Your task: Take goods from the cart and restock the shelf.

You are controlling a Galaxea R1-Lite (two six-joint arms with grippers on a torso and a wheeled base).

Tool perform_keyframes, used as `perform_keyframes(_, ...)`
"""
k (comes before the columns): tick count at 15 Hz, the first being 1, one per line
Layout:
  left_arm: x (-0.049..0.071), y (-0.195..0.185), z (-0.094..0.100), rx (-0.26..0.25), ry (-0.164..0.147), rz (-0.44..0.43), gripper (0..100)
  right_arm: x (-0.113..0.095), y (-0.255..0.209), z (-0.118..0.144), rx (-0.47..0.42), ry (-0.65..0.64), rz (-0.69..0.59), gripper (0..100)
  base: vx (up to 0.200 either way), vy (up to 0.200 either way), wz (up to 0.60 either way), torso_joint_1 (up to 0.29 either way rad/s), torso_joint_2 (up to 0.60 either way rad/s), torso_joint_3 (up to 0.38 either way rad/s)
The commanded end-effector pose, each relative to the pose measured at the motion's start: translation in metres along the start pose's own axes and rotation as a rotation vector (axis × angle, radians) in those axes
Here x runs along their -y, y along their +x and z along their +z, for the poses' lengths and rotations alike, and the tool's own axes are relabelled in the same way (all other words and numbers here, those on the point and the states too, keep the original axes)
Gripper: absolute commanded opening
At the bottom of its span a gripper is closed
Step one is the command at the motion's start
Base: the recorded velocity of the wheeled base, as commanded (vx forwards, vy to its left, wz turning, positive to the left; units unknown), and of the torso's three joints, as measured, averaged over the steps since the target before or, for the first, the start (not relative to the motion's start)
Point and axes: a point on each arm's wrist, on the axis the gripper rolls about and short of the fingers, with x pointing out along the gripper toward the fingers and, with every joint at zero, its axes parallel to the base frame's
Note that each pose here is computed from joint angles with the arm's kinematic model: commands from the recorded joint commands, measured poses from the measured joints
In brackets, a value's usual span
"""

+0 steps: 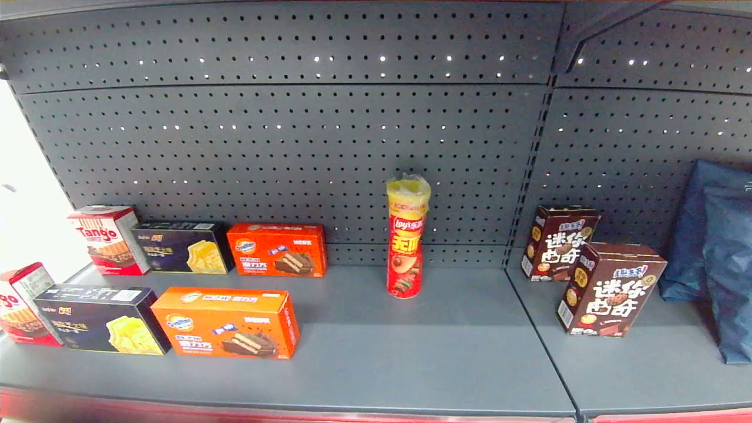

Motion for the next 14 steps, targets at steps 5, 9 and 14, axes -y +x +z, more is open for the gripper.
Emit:
perform_keyframes(5, 0.0000, 0.0000, 0.0000, 0.000, 0.000, 0.000, 100, 0.0001, 0.0000, 0.0000, 0.001, -0.002, -0.005, 100, 0.000, 0.000, 0.60, 0.000, 0.00, 0.003)
perform_keyframes(9, 0.0000, 0.0000, 0.0000, 0.000, 0.000, 0.000, 100, 0.0001, 0.0000, 0.0000, 0.001, -0.002, -0.005, 100, 0.000, 0.000, 0.60, 0.006, 0.01, 0.002)
perform_keyframes(14, 0.0000, 0.0000, 0.0000, 0.000, 0.000, 0.000, 100, 0.0001, 0.0000, 0.0000, 0.001, 0.000, -0.005, 100, 0.000, 0.000, 0.60, 0.000, 0.00, 0.002)
